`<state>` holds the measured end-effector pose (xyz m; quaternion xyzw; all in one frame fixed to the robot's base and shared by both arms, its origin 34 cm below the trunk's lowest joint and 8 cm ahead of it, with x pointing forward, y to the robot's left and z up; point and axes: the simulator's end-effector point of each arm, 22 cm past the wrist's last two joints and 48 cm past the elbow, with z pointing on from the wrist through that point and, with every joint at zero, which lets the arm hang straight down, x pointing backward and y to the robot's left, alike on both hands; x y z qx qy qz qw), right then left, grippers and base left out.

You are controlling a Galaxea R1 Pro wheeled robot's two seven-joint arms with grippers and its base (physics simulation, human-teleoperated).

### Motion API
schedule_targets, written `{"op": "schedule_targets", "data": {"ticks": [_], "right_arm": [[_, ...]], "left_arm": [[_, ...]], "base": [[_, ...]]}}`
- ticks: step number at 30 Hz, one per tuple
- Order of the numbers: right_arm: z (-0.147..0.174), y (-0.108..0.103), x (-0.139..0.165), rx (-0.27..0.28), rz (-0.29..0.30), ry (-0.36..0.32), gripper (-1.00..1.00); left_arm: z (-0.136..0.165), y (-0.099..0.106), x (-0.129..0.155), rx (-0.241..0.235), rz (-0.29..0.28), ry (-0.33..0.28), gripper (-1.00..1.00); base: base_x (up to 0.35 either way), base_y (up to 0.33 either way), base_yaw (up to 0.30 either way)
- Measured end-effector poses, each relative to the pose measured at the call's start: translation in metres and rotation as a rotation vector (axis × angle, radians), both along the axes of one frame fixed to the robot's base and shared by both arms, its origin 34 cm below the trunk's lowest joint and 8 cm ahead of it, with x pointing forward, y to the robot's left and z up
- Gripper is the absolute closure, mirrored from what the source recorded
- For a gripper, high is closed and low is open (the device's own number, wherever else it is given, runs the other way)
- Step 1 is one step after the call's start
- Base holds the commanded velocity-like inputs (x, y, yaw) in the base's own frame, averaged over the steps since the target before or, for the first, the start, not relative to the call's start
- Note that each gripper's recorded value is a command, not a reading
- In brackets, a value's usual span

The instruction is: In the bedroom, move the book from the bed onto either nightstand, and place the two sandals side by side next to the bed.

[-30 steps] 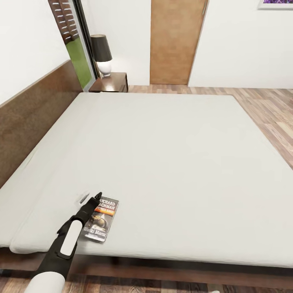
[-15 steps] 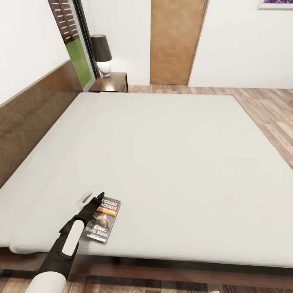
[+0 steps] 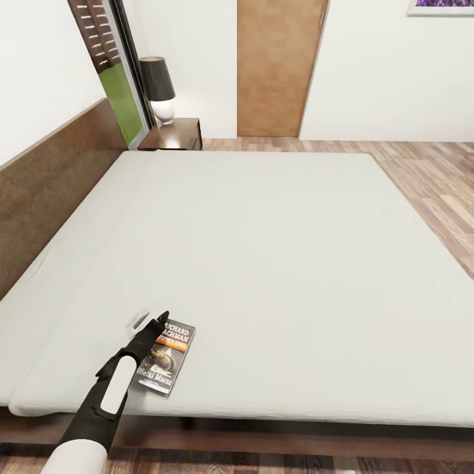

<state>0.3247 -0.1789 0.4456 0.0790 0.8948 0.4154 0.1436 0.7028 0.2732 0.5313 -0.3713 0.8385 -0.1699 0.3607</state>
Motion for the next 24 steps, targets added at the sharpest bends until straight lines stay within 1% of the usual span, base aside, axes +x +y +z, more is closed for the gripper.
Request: {"op": "schedule_targets", "data": {"ticks": [4, 9, 19, 24], "right_arm": [[0.0000, 0.0003, 0.0000, 0.000, 0.000, 0.000, -1.00], [0.0002, 0.0002, 0.0003, 0.000, 0.000, -0.001, -1.00], [0.0003, 0.0002, 0.0005, 0.000, 0.000, -0.001, -1.00], [0.0006, -0.0001, 0.0011, 0.000, 0.000, -0.003, -1.00]], "left_arm": [[0.0000, 0.0000, 0.0000, 0.000, 0.000, 0.000, -1.00], [0.0003, 0.0001, 0.0000, 0.001, 0.000, 0.000, -1.00], [0.0003, -0.0010, 0.0000, -0.003, 0.000, 0.000, -1.00], [0.0010, -0.0017, 0.0001, -0.006, 0.000, 0.000, -1.00]], "base": [[0.000, 0.000, -0.019], [0.000, 0.000, -0.143], [0.000, 0.000, -0.021], [0.000, 0.000, -0.161]]}}
